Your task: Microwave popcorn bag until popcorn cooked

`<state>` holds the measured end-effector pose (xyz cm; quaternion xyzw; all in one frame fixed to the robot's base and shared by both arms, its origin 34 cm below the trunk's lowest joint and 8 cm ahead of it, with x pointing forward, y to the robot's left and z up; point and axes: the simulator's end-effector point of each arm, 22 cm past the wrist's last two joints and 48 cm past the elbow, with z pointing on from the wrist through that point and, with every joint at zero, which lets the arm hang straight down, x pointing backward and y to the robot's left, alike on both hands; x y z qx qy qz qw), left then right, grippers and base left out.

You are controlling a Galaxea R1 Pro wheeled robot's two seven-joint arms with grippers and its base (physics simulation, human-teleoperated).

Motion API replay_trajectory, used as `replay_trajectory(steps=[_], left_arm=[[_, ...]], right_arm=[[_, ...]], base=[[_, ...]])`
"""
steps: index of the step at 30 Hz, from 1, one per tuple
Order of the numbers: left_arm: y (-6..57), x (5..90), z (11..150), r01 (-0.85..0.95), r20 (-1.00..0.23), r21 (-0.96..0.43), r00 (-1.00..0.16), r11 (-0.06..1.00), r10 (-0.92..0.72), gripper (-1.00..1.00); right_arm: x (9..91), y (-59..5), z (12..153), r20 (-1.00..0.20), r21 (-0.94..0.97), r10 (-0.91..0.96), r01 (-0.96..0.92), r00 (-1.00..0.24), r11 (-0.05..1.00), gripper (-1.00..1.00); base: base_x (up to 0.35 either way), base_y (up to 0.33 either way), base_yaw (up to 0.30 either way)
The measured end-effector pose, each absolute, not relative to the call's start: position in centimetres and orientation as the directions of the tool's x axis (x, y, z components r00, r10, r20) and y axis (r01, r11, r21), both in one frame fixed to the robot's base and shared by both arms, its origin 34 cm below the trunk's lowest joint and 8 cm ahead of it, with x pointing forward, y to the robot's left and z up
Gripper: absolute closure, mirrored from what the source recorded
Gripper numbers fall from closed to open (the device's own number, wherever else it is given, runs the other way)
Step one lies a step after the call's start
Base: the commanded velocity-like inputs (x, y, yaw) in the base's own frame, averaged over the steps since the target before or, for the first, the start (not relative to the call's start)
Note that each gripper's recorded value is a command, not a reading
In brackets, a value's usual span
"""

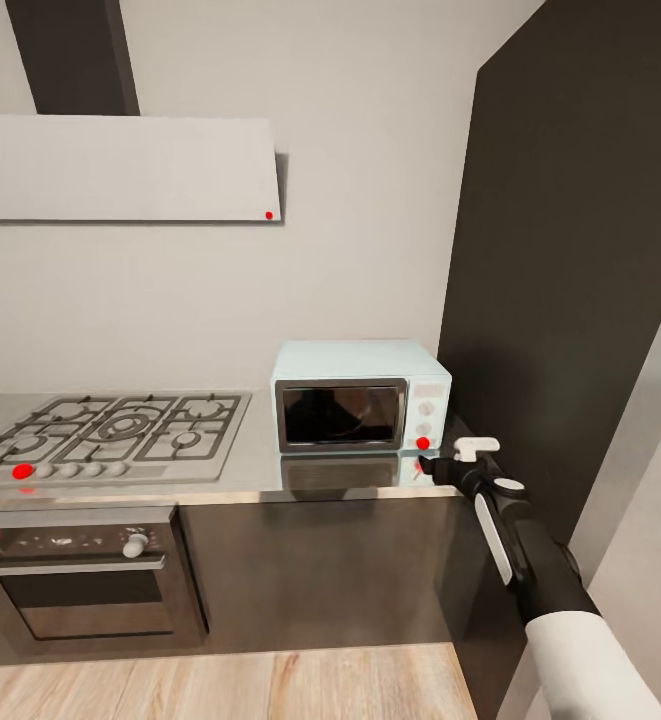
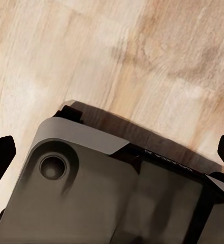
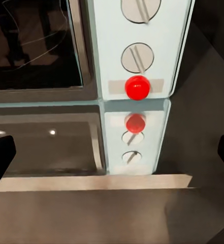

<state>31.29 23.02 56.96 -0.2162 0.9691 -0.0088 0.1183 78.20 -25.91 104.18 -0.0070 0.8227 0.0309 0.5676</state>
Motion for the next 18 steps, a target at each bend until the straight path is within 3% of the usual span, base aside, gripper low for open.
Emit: replay_trajectory(steps=[18], left_arm=[[23.4, 31.3, 57.0, -0.422, -0.227, -0.064, -0.876, 0.905, -0.425, -1.0]], right_arm=[[77.8, -28.1, 101.4, -0.912, 0.018, 0.006, -0.025, -0.411, 1.0, -1.0]], base=[[0.195, 0.0, 0.0]])
